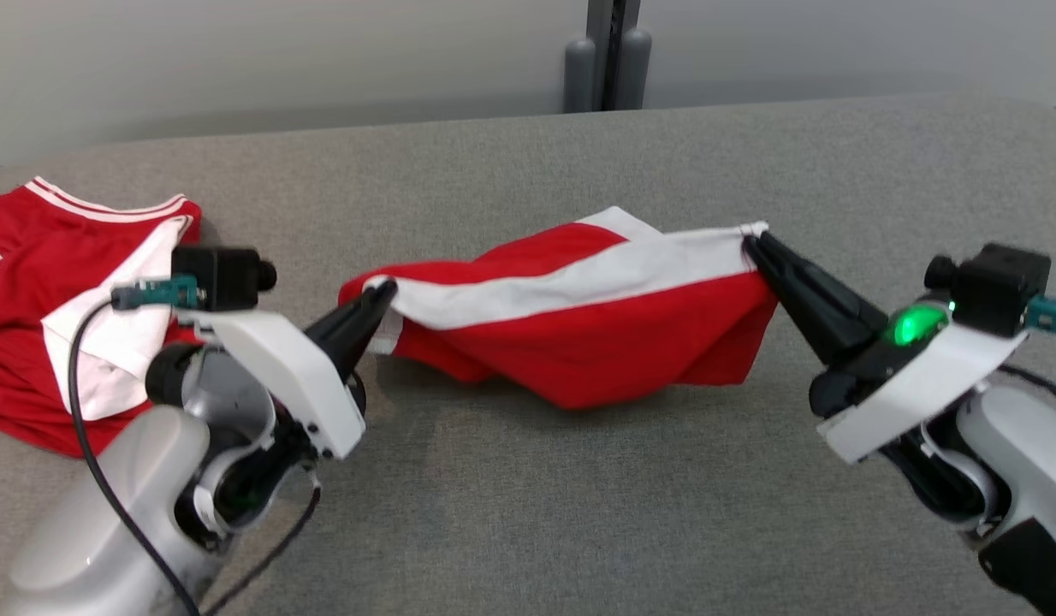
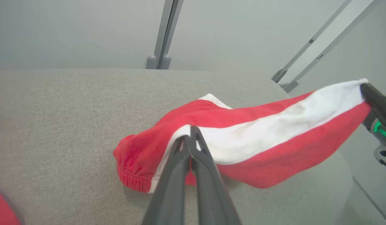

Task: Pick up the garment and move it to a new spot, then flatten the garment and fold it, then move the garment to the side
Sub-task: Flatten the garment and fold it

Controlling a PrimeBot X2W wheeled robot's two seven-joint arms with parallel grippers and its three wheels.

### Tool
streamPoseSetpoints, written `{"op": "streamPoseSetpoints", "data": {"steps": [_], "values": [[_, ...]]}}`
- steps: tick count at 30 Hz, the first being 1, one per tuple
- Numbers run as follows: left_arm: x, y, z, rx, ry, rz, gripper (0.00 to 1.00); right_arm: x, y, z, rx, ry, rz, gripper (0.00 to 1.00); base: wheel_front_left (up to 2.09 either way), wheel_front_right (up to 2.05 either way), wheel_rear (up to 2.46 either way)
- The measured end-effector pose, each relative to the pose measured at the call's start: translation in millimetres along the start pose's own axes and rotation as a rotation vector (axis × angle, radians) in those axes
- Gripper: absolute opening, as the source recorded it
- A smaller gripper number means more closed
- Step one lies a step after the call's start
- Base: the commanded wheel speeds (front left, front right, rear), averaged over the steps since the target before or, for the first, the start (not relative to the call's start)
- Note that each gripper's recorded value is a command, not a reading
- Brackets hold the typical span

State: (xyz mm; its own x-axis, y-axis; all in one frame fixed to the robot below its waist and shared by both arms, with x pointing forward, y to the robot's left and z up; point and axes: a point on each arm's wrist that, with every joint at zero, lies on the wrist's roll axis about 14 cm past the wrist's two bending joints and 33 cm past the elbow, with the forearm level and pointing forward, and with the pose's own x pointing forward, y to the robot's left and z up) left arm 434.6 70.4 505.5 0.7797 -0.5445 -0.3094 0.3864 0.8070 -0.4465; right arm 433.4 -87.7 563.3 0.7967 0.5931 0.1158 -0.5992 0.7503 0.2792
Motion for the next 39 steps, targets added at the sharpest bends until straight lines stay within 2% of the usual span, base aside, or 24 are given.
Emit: {"op": "streamPoseSetpoints", "data": {"steps": [8,15,19,25,28,34,39], "values": [[74.6,32.7,47.4,-0.024,0.056,-0.029,0.00,66.6,-45.0,5.6,-0.068,0.078,0.020,0.00,0.00,0.00,0.00],[150.0,71.5,95.2,0.083,0.020,0.011,0.00,133.7,-96.5,21.2,-0.126,0.059,0.027,0.00,0.00,0.00,0.00],[188.2,90.4,116.4,0.132,-0.030,0.030,0.00,165.1,-121.8,15.8,-0.177,0.051,0.034,0.00,0.00,0.00,0.00],[225.0,101.4,143.3,0.184,-0.122,0.027,0.00,202.1,-150.4,26.2,-0.238,-0.022,0.018,0.00,0.00,0.00,0.00],[228.9,95.9,168.1,0.220,-0.194,0.022,0.00,216.5,-153.0,53.8,-0.297,-0.089,0.014,0.00,0.00,0.00,0.00],[219.9,76.3,228.4,0.291,-0.383,0.006,0.00,230.6,-136.2,140.2,-0.408,-0.304,0.021,0.00,0.00,0.00,0.00],[216.6,67.1,239.1,0.276,-0.414,-0.004,0.00,227.4,-119.5,167.9,-0.460,-0.399,0.033,0.00,0.00,0.00,0.00]]}}
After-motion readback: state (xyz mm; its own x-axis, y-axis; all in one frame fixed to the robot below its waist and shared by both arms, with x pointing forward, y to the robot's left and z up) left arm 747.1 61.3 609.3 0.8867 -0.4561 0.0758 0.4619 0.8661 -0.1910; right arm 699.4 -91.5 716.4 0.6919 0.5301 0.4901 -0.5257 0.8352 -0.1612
